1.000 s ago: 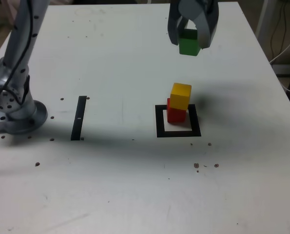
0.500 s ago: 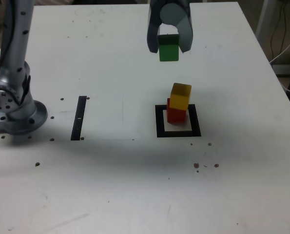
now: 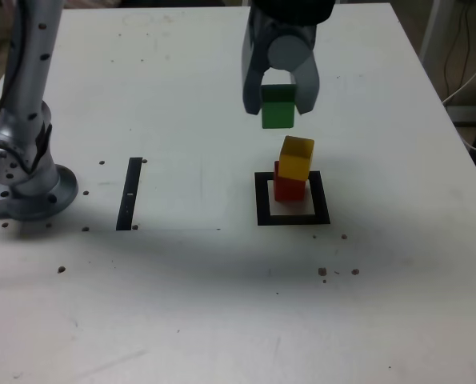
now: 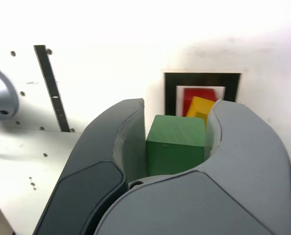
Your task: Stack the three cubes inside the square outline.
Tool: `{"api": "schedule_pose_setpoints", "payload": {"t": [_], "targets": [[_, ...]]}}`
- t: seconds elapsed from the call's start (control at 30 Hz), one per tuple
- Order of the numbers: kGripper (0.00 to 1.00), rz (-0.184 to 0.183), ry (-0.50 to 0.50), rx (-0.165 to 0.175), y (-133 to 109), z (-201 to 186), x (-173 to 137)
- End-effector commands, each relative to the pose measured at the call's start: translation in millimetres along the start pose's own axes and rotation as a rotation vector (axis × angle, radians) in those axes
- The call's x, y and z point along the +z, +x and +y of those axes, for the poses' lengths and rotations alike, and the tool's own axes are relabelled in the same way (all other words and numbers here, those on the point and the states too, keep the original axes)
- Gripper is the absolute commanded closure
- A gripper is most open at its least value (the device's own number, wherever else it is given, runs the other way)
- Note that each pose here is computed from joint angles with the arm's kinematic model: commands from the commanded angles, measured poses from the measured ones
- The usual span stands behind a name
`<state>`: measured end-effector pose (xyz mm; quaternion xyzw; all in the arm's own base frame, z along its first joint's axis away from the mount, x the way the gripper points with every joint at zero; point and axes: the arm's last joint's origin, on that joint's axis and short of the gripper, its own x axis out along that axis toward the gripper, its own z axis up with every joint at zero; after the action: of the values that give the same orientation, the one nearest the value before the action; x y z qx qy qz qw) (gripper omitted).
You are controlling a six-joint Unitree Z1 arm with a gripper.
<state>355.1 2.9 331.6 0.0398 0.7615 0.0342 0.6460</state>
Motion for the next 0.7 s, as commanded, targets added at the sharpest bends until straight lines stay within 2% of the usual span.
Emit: {"api": "schedule_pose_setpoints", "payload": {"t": [0.0, 0.13, 0.4, 0.67], "targets": [[0.95, 0.012, 0.008, -0.002, 3, -2, 3], [0.95, 0.013, 0.006, -0.014, 7, -3, 7], [0.95, 0.005, -0.012, -0.063, 19, -6, 14], [0.95, -0.010, -0.016, -0.049, 25, -7, 19]]}}
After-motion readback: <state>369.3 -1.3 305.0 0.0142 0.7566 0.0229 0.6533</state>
